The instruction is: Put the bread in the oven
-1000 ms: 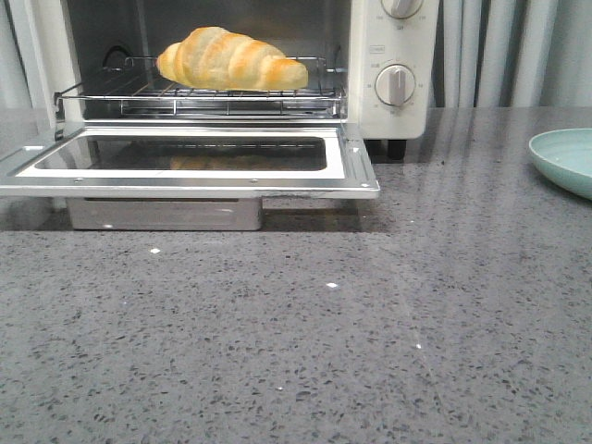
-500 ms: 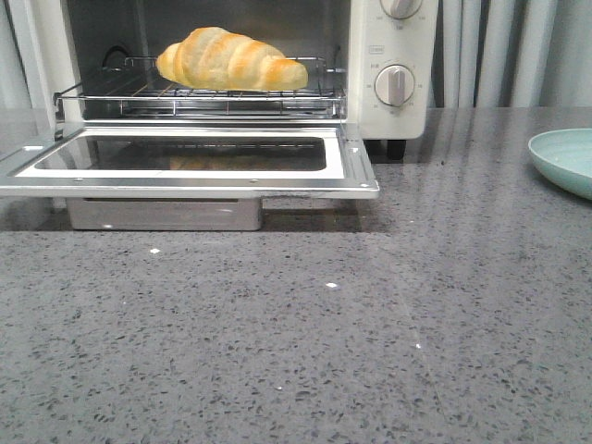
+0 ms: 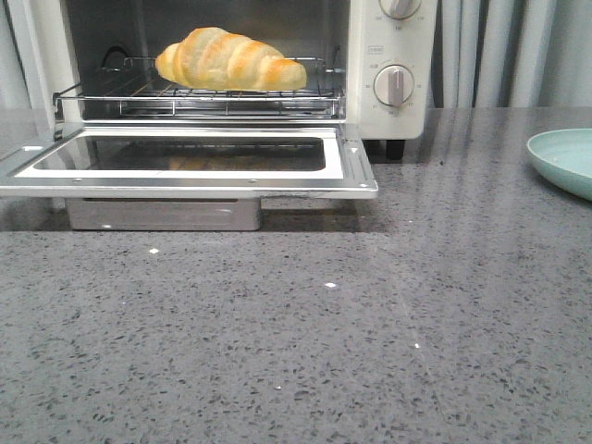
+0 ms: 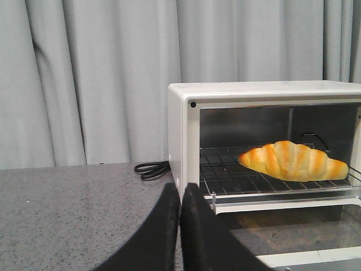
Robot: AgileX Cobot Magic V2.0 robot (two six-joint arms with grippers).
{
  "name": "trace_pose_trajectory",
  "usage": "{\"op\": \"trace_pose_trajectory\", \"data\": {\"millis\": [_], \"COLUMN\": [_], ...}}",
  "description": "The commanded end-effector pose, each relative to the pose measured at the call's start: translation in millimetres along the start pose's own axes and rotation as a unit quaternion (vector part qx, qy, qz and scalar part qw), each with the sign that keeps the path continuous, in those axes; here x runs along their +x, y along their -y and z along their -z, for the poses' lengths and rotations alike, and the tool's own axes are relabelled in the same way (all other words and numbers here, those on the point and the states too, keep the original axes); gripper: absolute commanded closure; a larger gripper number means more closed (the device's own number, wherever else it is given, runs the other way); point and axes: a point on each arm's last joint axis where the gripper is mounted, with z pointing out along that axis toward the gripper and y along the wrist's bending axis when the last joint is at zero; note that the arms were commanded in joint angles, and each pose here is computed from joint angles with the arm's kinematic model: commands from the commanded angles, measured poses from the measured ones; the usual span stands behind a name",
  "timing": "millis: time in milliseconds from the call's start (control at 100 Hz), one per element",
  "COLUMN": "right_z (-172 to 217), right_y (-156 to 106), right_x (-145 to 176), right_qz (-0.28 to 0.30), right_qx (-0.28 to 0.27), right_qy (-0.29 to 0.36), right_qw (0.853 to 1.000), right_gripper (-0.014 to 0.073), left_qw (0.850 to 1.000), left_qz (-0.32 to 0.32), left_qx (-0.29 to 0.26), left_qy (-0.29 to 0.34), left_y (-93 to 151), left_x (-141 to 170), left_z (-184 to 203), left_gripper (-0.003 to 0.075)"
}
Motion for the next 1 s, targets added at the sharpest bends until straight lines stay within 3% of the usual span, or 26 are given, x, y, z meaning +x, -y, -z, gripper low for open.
{"op": "trace_pose_trajectory", "data": {"millis": [0, 240, 590, 990], "right_z": [1, 1, -7, -7], "right_y": [0, -5, -10, -10], "right_x": [-6, 17, 49, 50], "right_qz": [-0.002, -0.022, -0.063, -0.077], "right_qx": [0.017, 0.032, 0.024, 0.024], "right_qy": [0.068, 0.127, 0.108, 0.103], "right_qw": [0.998, 0.991, 0.992, 0.991], "right_gripper": [0.0644, 0.0644, 0.0644, 0.0644], "left_qw": [0.999, 0.999, 0.999, 0.999], "left_qz": [0.002, 0.002, 0.002, 0.002], "left_qx": [0.003, 0.003, 0.003, 0.003], "left_qy": [0.041, 0.041, 0.041, 0.041], "left_y": [1, 1, 1, 1], "left_x": [-14, -14, -14, -14], "left_z": [-1, -1, -1, -1], "left_gripper": [0.0741, 0.0741, 0.0741, 0.0741]}}
